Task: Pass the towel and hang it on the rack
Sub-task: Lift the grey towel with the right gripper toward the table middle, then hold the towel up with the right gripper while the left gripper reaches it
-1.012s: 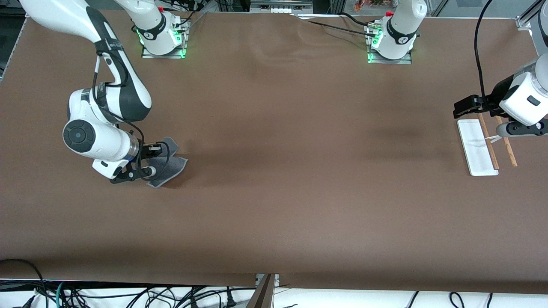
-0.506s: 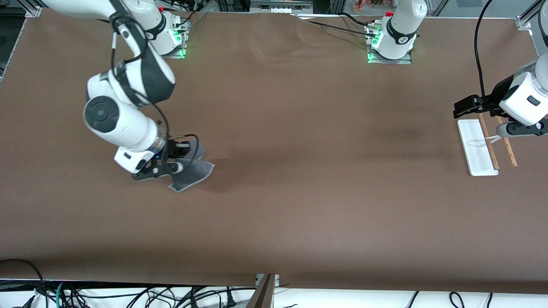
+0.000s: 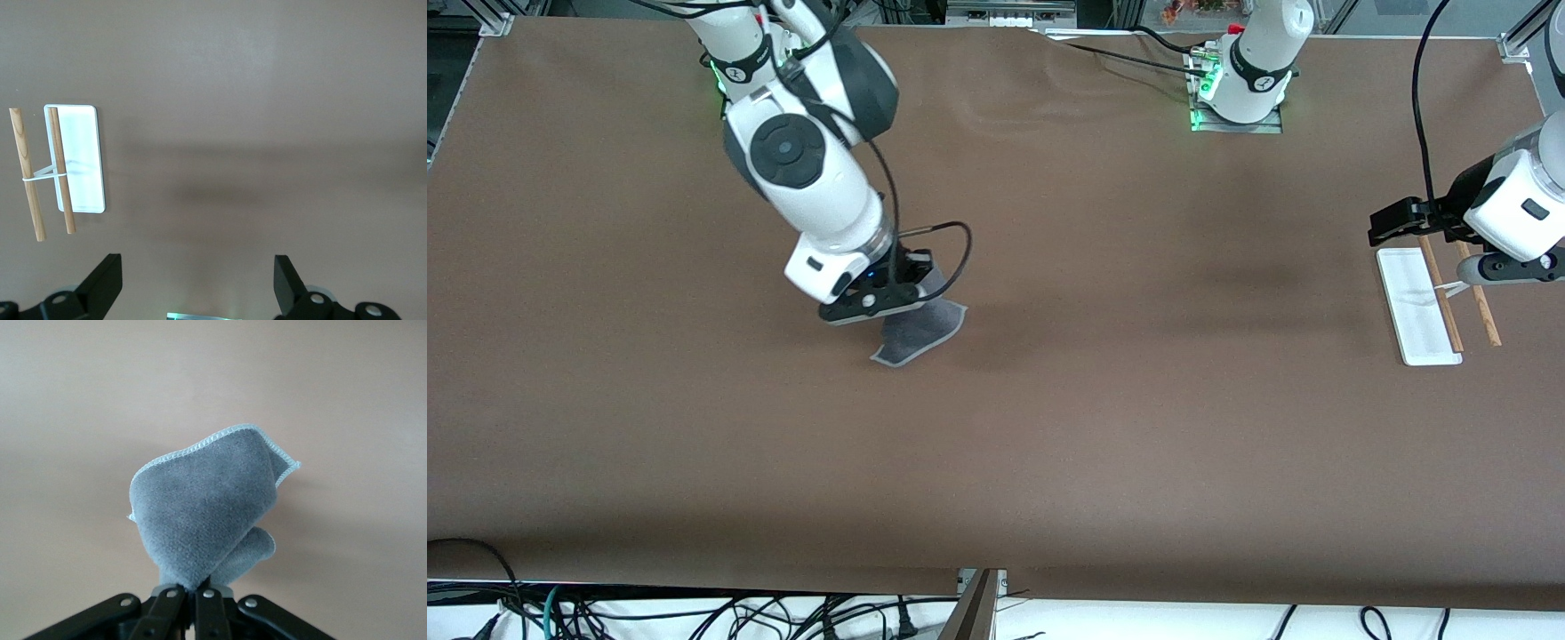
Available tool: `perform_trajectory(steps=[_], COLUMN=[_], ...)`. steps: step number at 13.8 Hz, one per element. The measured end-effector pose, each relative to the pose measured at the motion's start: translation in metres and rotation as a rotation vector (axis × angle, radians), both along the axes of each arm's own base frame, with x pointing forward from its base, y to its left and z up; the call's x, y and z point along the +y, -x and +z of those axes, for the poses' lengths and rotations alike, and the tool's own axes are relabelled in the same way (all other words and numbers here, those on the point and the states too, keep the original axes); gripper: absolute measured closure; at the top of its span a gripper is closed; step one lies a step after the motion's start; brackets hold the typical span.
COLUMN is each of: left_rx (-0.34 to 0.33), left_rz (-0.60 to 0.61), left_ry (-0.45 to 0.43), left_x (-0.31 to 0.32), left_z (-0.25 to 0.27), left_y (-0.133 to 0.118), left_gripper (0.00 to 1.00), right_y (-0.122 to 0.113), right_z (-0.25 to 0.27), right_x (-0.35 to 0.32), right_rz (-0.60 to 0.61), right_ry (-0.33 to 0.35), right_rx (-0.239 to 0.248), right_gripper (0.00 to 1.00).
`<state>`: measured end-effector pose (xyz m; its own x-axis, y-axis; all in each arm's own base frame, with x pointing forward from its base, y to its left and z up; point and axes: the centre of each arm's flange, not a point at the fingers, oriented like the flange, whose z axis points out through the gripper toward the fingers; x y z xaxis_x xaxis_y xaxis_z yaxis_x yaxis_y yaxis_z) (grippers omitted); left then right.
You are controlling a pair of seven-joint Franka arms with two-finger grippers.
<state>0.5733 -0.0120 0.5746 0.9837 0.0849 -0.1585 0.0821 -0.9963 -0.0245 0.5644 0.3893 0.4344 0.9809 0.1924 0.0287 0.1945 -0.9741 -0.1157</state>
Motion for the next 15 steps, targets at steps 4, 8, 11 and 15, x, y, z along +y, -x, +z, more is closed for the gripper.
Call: perform_trajectory(steps=[4, 8, 11, 15], left_rx=[0.000, 0.001, 0.027, 0.174], left_rz=[0.000, 0.000, -0.016, -0.070], left_ry=[0.000, 0.000, 0.001, -0.003], left_x=[0.000, 0.000, -0.008, -0.041], left_z=[0.000, 0.000, -0.014, -0.094], left_y=[0.000, 0.000, -0.005, -0.034], left_gripper=[0.00, 0.00, 0.00, 0.00], right_y=[0.023, 0.035, 0.039, 0.047], right_z=[0.005, 0.014, 0.011, 0.006], right_x=[0.042, 0.069, 0.081, 0.095], right_rz=[-0.008, 0.003, 0.017, -0.006], right_ry=[-0.016, -0.047, -0.057, -0.059], right_rx=[-0.002, -0.025, -0.027, -0.015], right_gripper=[0.97, 0.97, 0.97, 0.97])
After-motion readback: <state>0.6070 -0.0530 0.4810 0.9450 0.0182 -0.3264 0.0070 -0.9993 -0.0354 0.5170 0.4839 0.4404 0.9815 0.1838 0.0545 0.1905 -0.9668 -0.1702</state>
